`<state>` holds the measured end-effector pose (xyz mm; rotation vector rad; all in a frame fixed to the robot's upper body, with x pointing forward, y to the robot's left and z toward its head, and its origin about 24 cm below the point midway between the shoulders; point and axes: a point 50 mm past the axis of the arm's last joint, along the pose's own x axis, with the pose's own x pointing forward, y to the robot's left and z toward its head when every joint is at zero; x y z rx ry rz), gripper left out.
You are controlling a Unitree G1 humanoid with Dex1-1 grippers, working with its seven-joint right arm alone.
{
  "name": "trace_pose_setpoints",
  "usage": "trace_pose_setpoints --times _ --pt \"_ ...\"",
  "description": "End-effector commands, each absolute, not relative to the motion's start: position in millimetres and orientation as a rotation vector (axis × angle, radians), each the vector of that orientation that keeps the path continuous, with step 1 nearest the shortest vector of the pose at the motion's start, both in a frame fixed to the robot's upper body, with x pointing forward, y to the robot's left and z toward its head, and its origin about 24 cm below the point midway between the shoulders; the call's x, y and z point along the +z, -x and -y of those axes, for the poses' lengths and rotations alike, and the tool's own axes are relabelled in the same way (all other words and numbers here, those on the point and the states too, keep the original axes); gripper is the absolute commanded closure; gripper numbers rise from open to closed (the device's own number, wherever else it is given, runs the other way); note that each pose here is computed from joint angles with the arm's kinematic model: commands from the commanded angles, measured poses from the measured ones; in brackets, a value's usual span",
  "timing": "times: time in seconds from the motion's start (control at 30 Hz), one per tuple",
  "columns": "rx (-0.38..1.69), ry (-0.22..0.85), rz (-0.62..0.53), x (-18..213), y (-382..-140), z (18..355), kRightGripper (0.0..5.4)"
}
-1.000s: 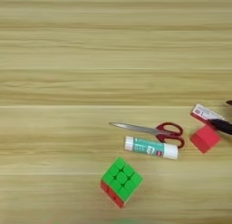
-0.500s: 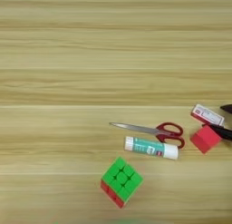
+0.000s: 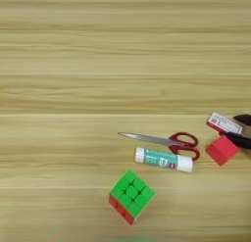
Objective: Move the objects on the table
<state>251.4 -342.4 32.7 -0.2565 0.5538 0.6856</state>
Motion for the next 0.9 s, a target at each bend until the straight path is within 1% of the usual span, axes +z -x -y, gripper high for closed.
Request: trace_pose_setpoints --times 0.03,0.37,0.4,0.47,0.67,0.9 --pt "0.65 0.345 -0.494 57.2 -264.4 349.1 1.94" --pt "0.658 0.349 -0.486 58.9 -265.3 348.8 2.92" --pt "0.659 0.349 -0.484 59.3 -265.6 348.7 3.14" --pt "0.663 0.349 -0.481 59.9 -266.0 347.9 3.31" --pt "0.677 0.349 -0.462 63.4 -269.1 344.8 3.31" --pt "0.703 0.356 -0.379 81.8 -280.5 336.3 3.32"
